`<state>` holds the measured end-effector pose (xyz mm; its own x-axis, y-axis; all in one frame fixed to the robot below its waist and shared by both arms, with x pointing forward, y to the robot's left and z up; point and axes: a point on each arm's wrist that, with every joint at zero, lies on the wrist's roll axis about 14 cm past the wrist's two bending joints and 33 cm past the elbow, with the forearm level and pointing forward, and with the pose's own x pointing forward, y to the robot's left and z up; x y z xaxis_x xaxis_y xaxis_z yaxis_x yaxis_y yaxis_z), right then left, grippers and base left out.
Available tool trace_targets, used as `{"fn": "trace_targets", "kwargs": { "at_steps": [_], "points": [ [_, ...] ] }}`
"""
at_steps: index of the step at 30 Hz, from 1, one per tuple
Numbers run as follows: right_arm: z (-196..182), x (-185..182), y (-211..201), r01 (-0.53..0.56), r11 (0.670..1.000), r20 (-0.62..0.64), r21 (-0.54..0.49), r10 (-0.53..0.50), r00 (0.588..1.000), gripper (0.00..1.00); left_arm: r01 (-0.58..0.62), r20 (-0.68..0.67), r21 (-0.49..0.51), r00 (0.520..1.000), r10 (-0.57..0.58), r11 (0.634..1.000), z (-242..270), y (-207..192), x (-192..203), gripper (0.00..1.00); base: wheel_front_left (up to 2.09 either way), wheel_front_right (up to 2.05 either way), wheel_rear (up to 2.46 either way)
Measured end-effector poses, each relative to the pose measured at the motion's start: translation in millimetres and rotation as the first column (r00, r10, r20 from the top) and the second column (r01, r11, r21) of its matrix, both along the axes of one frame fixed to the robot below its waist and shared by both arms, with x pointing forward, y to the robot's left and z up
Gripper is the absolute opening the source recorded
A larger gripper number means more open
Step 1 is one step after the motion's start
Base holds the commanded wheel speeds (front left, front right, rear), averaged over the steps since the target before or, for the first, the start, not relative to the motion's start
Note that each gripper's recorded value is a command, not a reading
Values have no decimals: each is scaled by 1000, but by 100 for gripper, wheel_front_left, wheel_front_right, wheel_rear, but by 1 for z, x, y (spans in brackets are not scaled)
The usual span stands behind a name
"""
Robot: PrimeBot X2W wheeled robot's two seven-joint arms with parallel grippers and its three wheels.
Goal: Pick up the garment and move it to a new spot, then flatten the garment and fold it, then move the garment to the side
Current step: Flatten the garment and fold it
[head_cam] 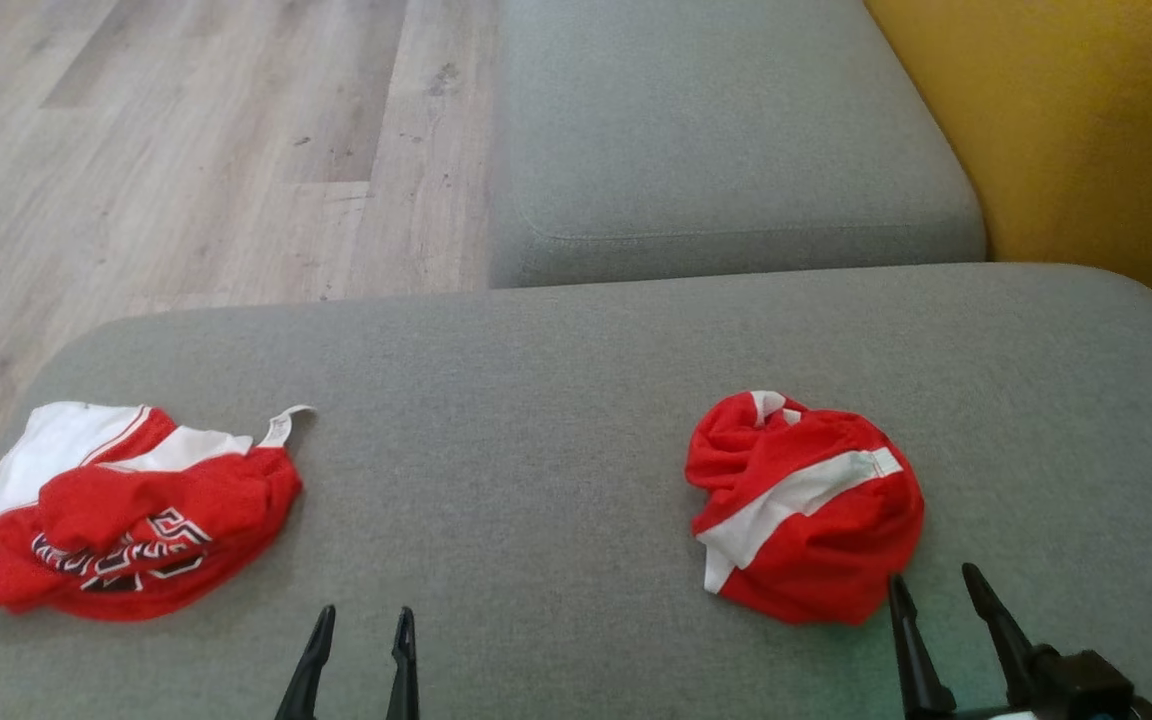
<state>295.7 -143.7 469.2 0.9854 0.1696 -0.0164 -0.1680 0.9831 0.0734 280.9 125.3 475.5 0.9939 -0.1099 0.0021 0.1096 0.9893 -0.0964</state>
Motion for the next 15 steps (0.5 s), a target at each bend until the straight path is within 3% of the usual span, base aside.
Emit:
{"fn": "trace_targets", "kwargs": {
  "at_steps": [4,8,12,15],
  "points": [
    [-3,-2,-4,15,1000,-10,3,-15,1000,100,75,17,-11,997,-75,997,7,-18,7,100,0,0,0],
    [-8,-6,-9,38,999,-26,5,-38,999,100,265,110,2,958,-263,964,39,-70,28,100,0,0,0],
    [-13,-10,-16,66,998,-42,-4,-66,997,100,461,202,59,863,-463,885,78,-133,52,100,0,0,0],
    [-14,-8,-25,97,995,-48,-9,-98,994,100,602,185,137,765,-618,787,82,-182,61,100,0,0,0]
  ]
}}
